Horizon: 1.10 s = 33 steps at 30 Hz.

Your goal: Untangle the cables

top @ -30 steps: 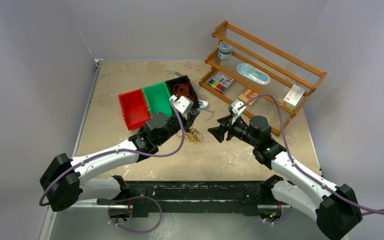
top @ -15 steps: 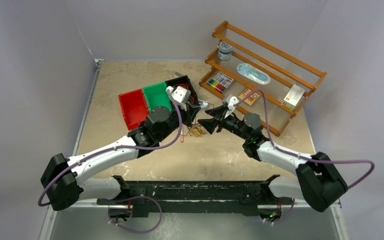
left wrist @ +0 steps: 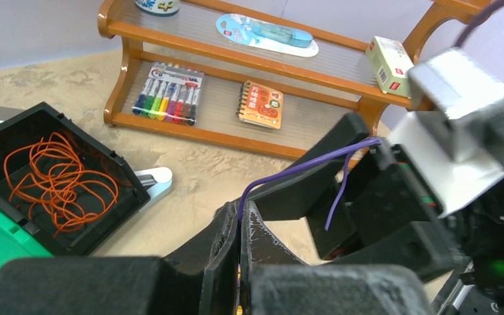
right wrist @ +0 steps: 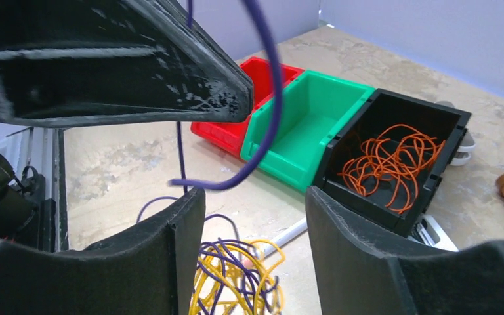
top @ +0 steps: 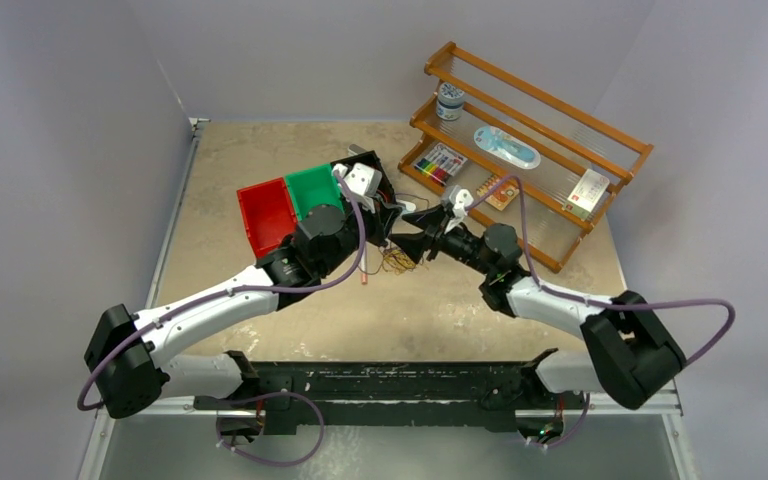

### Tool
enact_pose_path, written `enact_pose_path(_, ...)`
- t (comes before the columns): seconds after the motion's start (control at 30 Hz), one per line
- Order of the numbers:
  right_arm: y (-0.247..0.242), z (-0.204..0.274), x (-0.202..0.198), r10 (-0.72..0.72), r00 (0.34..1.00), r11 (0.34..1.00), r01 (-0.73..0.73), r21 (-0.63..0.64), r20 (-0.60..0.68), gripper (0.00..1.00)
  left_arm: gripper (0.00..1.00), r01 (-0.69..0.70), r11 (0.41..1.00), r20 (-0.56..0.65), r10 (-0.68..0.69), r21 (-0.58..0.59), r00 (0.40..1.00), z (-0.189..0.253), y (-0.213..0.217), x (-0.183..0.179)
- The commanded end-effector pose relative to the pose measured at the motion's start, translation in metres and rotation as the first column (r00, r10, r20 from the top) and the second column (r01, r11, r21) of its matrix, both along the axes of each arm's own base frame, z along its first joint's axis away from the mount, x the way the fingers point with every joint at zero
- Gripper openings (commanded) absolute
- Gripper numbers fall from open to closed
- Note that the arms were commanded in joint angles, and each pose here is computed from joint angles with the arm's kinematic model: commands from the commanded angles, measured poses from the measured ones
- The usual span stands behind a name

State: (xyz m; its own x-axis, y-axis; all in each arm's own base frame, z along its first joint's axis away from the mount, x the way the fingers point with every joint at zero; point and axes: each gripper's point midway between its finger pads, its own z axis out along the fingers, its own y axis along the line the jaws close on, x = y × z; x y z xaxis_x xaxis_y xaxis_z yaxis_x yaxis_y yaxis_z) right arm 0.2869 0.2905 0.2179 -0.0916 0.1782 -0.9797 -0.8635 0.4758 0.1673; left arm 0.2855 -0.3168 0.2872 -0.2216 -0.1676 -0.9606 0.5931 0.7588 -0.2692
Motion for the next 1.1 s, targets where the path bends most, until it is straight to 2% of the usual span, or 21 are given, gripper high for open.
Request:
enact_pose_path(0.0,-0.02,0.028,-0.003,-0.097,0.992,0.995,0.094,0.043,0.084,0.62,0.0,-0.043,0.997,0.03,0.045,-0.065,0.999,0.032,0.002,0.006)
enact_pose_path(0.17,-0.035,0.031,-0.016,-0.13,0.987,0.991,0.129,0.018,0.095,0.64,0.0,-0.06,0.996,0.04,0.063,-0.064,0.997,0.036,0.007,0.007)
enact_pose_path(0.33,-0.029,0.043,-0.027,-0.057,0.989,0.998,0.057,0.006,0.135,0.65,0.0,-0.056,0.996,0.05,0.06,-0.068,0.997,0.038,0.008,0.006)
enact_pose_path(0.73,0.014,0.064,-0.007,0.069,0.979,0.993,-0.087,0.086,0.191,0.64,0.0,-0.038,0.997,0.04,0.042,-0.073,0.998,0.04,0.003,0.005)
enact_pose_path(0.93,0.031,0.038,0.009,0.091,0.987,0.992,-0.101,0.072,0.136,0.48,0.0,-0.037,0.995,0.021,0.039,-0.092,0.999,0.056,-0.001,0.006)
enact_pose_path(1.07,0.041,0.007,0.012,0.09,0.993,0.995,-0.092,0.037,0.072,0.41,0.0,-0.04,0.994,0.014,0.042,-0.103,0.999,0.078,0.0,0.006)
